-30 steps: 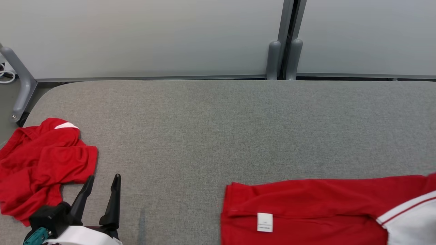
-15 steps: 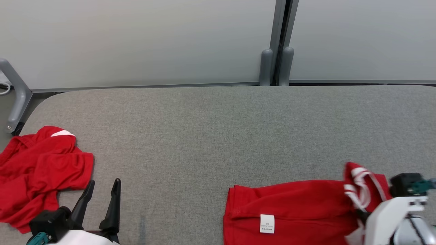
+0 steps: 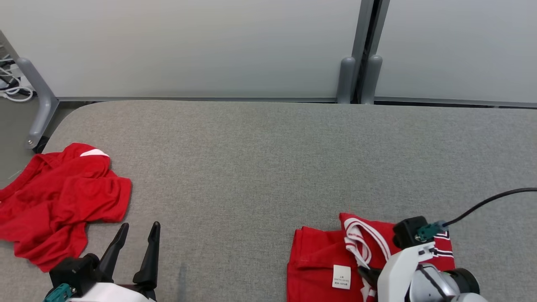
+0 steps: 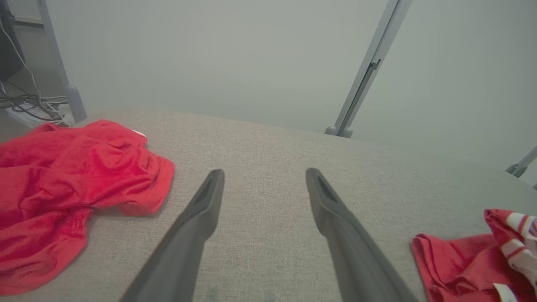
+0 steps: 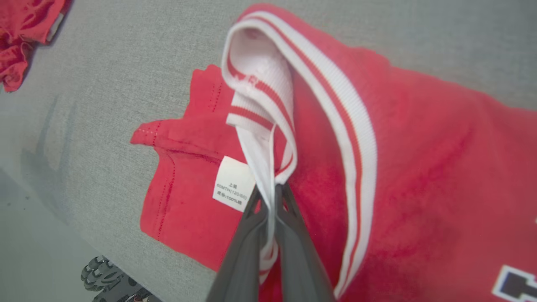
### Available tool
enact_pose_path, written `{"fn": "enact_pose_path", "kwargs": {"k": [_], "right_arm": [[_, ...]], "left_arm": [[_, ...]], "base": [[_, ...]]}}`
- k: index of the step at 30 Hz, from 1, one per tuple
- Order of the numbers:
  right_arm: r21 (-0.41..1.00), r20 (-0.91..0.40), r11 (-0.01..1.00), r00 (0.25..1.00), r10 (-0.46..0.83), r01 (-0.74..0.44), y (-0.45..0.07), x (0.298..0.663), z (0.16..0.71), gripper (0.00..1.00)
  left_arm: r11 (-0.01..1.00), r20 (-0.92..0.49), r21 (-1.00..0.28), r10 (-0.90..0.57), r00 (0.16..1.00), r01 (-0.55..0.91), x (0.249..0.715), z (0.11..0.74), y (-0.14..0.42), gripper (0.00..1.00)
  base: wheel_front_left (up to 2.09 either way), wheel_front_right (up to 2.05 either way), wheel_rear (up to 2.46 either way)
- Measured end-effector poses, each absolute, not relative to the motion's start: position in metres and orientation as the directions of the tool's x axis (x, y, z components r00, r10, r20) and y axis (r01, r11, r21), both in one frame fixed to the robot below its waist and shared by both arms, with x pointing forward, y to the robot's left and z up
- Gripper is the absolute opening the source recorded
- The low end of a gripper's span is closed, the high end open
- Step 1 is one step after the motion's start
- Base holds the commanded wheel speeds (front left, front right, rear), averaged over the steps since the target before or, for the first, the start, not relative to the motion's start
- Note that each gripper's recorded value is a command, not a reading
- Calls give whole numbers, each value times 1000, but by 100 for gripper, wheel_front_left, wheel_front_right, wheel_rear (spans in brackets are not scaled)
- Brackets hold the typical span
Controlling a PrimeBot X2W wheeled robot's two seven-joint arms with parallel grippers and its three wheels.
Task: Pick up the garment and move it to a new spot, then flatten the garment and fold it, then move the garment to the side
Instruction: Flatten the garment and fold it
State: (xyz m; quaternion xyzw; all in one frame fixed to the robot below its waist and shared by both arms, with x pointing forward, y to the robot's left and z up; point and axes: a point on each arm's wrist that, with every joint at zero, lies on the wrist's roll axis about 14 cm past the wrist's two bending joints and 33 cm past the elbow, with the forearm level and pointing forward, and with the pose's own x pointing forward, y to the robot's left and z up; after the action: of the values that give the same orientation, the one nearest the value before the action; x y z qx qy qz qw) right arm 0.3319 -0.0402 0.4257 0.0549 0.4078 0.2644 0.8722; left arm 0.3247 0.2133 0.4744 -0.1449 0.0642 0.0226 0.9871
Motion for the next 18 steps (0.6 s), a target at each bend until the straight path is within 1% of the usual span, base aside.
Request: {"fn": "enact_pose_path", "kwargs": {"k": [5,14,18], "right_arm": [[342,-672,799,466,575,-494,-8,327,421,0],[397,-634,734,414,653,-551,25,324,420,0],[398,-630,723,405,663,-565,33,325,419,0]], "left_arm": [[957,-132,-277,55,990,-90,318,474,221,100],[955,-122,-274,86,989,-117,309,476,230,100],[954,-122,-273,94,988,-124,306,476,232,100]], "base": [[0,0,0],[0,0,0],[0,0,0]]}}
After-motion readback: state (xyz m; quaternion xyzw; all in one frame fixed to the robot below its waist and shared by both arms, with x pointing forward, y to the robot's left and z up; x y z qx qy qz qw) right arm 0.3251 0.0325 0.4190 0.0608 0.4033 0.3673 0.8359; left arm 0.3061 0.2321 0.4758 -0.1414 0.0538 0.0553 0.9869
